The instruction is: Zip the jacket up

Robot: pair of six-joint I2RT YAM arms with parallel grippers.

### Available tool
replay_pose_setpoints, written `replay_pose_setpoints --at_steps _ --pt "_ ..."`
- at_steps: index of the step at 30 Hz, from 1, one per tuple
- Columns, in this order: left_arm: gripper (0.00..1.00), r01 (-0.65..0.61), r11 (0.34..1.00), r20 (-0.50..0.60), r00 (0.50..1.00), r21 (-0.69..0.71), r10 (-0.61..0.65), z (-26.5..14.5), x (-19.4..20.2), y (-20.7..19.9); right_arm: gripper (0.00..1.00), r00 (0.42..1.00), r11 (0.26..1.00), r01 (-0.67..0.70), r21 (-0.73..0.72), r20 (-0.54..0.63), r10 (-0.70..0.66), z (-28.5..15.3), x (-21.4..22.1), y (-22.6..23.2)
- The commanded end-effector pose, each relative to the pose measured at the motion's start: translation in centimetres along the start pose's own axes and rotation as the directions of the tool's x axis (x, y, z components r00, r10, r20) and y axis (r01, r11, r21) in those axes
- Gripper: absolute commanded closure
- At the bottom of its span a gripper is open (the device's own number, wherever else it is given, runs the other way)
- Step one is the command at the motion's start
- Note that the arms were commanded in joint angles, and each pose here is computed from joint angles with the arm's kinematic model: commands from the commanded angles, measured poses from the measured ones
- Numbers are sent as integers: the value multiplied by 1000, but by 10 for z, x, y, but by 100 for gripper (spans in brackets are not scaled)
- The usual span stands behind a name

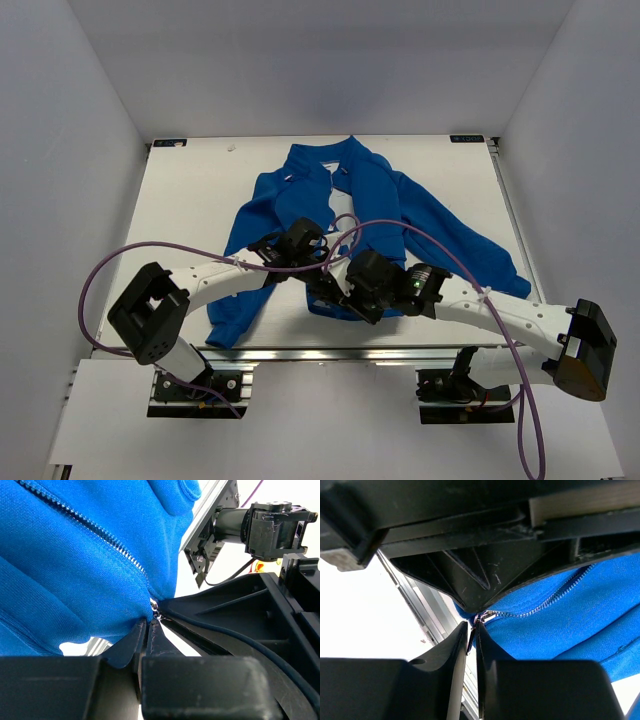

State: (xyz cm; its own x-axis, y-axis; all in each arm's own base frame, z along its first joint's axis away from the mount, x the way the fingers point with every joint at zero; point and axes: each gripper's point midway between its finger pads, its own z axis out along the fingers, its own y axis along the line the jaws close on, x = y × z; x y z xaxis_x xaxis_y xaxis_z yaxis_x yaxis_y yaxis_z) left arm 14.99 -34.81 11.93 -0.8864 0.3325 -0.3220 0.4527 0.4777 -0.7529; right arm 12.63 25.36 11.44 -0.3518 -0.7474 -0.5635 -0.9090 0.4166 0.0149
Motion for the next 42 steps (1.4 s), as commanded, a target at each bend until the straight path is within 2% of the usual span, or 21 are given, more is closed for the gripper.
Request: replay_pose_setpoints --at_steps 1,7,8,11,13,14,16,22,27,36,40,42 --pt "100 -65 996 -2 998 66 66 -8 0 -23 83 997 999 -38 -5 74 38 -7 -26 -2" --pt "100 -68 996 -8 998 59 69 -8 2 -21 82 997 998 -54 -26 52 55 -9 -19 -2" --pt "100 -68 996 -10 998 61 69 -8 2 -21 90 997 998 -56 -30 49 58 -9 -18 -2" --pt "100 -75 995 -13 997 66 76 -9 3 -22 100 997 997 -67 -25 33 68 -7 -15 -5" --pt "100 -75 995 -17 997 64 76 -9 4 -21 99 997 997 -69 -32 21 70 -5 -14 -4" --pt "100 -75 995 -18 997 61 76 -9 4 -21 94 997 997 -74 -30 20 75 -5 -14 -5" --pt "100 -77 995 -22 997 63 79 -9 5 -21 100 997 997 -77 -23 11 77 -4 -12 -7" --pt "100 -85 994 -27 996 72 87 -9 6 -22 100 995 993 -95 73 28 93 -3 -14 -23" --pt "100 -82 994 -35 996 78 85 -9 9 -22 100 988 948 -141 285 97 118 -14 -19 -60" --pt "100 -74 993 -57 995 96 80 -12 13 -26 100 960 894 -202 401 262 99 -26 -38 -85" --pt "100 -86 991 -57 994 99 92 -16 13 -30 100 952 851 -229 472 292 94 -29 -41 -100" --pt "100 -97 990 -49 994 107 103 -19 11 -34 100 947 855 -229 466 310 85 -29 -48 -100"
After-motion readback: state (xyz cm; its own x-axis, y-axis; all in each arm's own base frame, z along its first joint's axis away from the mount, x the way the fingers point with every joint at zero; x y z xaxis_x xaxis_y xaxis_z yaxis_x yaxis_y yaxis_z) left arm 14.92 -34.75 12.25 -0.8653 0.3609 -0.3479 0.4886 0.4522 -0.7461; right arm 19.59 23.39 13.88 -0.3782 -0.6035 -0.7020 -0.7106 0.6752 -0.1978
